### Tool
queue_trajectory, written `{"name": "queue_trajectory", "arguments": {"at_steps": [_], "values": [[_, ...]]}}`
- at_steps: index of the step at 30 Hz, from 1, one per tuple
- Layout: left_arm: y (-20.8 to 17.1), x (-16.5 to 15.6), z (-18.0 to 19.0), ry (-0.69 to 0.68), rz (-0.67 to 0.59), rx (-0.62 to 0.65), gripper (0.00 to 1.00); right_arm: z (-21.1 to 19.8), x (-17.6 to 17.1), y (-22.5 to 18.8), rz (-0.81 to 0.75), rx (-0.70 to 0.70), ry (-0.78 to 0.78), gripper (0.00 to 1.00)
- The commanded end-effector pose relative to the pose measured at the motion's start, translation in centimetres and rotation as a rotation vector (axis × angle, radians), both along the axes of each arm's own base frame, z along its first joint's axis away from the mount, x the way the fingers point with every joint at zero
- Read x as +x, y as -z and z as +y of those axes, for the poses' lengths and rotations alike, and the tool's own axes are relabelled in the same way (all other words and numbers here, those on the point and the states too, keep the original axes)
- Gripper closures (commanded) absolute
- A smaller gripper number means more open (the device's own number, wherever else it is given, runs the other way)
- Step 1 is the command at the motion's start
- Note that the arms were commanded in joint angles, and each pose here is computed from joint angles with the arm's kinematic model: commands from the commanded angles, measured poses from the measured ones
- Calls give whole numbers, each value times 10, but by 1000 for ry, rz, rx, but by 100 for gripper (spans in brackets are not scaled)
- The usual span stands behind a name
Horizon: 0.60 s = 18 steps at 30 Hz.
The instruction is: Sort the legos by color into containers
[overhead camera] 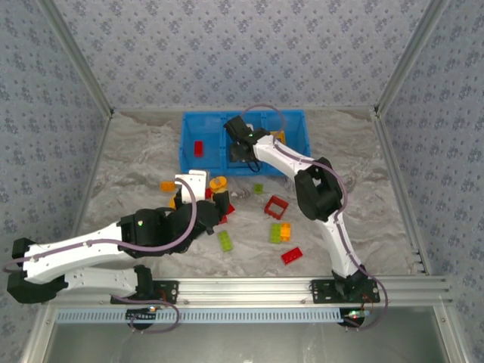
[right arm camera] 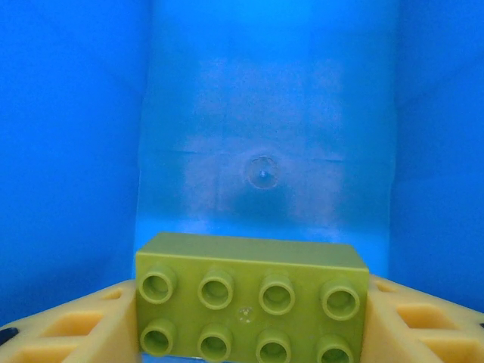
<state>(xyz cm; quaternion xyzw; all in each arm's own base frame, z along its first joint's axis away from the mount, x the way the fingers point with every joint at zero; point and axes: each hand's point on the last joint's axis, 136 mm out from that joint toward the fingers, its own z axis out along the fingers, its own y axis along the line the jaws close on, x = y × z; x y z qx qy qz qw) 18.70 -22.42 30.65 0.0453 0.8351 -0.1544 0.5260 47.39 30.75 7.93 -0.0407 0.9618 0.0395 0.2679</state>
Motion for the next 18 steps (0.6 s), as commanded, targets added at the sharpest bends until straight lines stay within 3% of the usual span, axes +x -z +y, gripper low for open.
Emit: {"name": "queue_trajectory", "arguments": {"at_steps": [1, 5, 11, 18], "values": [[-10, -1, 1, -2, -6, -21, 33, -4, -6, 10, 56, -16, 10, 32], [-9, -2, 1, -1, -3, -17, 33, -4, -7, -10, 18, -16, 7, 26], [-9, -2, 2, -2, -1, -11, 33, -3, -7, -54, -58, 33, 14, 25], [-8, -2, 9, -20, 6, -11, 35, -8, -17, -100, -148, 49, 19, 42]]}}
